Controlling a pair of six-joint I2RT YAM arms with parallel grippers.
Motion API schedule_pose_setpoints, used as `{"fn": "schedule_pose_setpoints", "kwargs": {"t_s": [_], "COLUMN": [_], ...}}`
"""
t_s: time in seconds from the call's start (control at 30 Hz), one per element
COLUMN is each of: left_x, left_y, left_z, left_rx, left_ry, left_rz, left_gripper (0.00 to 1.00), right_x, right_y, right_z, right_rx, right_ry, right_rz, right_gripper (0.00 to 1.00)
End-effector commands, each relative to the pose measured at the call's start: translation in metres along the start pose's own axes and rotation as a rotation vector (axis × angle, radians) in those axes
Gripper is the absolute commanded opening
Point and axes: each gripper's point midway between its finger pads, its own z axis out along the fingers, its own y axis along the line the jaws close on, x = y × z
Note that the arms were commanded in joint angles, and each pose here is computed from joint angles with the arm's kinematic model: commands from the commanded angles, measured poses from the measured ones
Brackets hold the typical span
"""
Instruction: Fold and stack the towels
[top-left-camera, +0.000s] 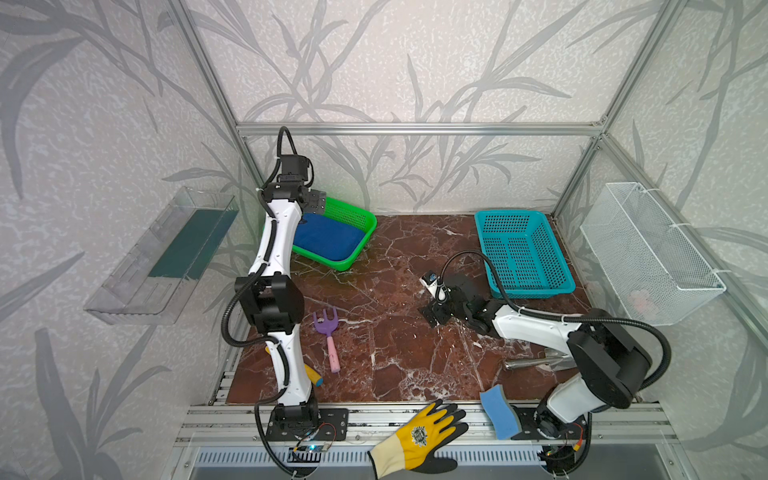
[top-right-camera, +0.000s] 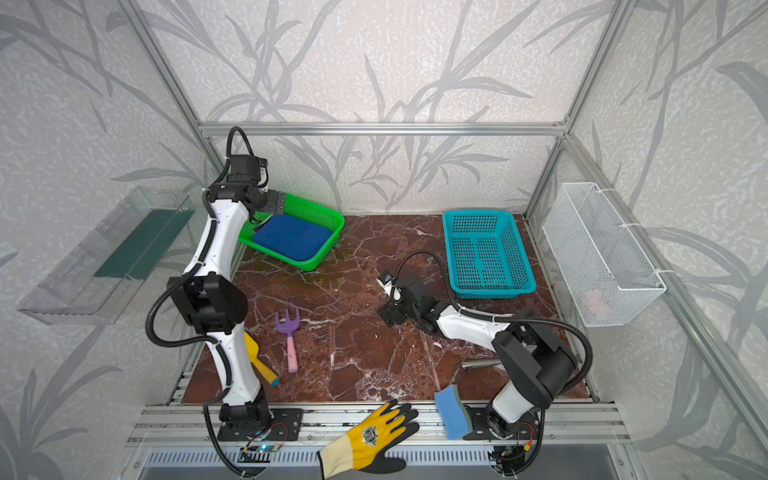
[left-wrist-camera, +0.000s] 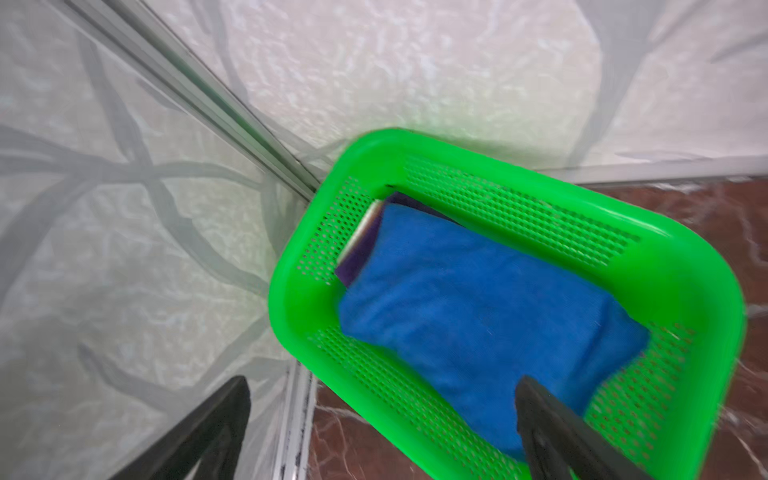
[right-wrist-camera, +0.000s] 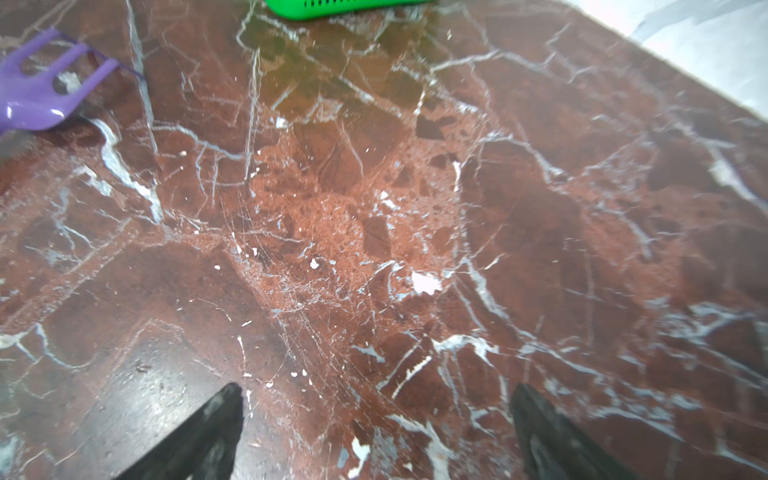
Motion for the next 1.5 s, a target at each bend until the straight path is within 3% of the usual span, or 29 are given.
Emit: {"fn": "schedule_pose_setpoints", "kwargs": {"t_s": [0.0,0.23,0.47,0.63,0.83,1.0,1.3,1.47], "left_x": [0.019,0.082,0.145,0.187,0.225,0.231,0.220,0.223], "left_y": [-0.038,-0.082,-0.065,-0.057,-0.063,-0.073,-0.062,-0.061], "left_z": [-0.022,-0.074,-0.098,-0.079,-0.050,-0.036,-0.021,0.001], "left_rx": [0.094,0.177,0.117,0.026,-0.011,0.018,-0.054,-0.044], "left_ry": [-0.011,-0.155,-0.223,-0.149,-0.071,-0.088,-0.300,-0.289], "left_rz": [-0.009,-0.043,-0.154,-0.197,-0.176,-0.139,-0.195,-0.221], "left_gripper": [0.99,0.99,0.99,0.99,0.99,0.99,0.99,0.99], "right_x": [-0.007,0.007,0.042,0.069,0.093,0.102,0.110,0.094], "right_y": [-0.011,-0.038,-0.085,-0.113,-0.137,-0.156,-0.197,-0.206], "right_z": [-0.024,-0.063,-0.112,-0.136,-0.140,-0.132,-0.104,-0.092], "right_rx": [0.069,0.174,0.292,0.344,0.448,0.479,0.553,0.538], "right_ry": [-0.021,0.030,0.024,0.049,0.072,0.038,-0.066,-0.128], "right_rz": [-0.018,0.017,0.170,0.287,0.328,0.333,0.318,0.285], "right_gripper": [0.99,0.99,0.99,0.99,0.99,0.99,0.99,0.99]}}
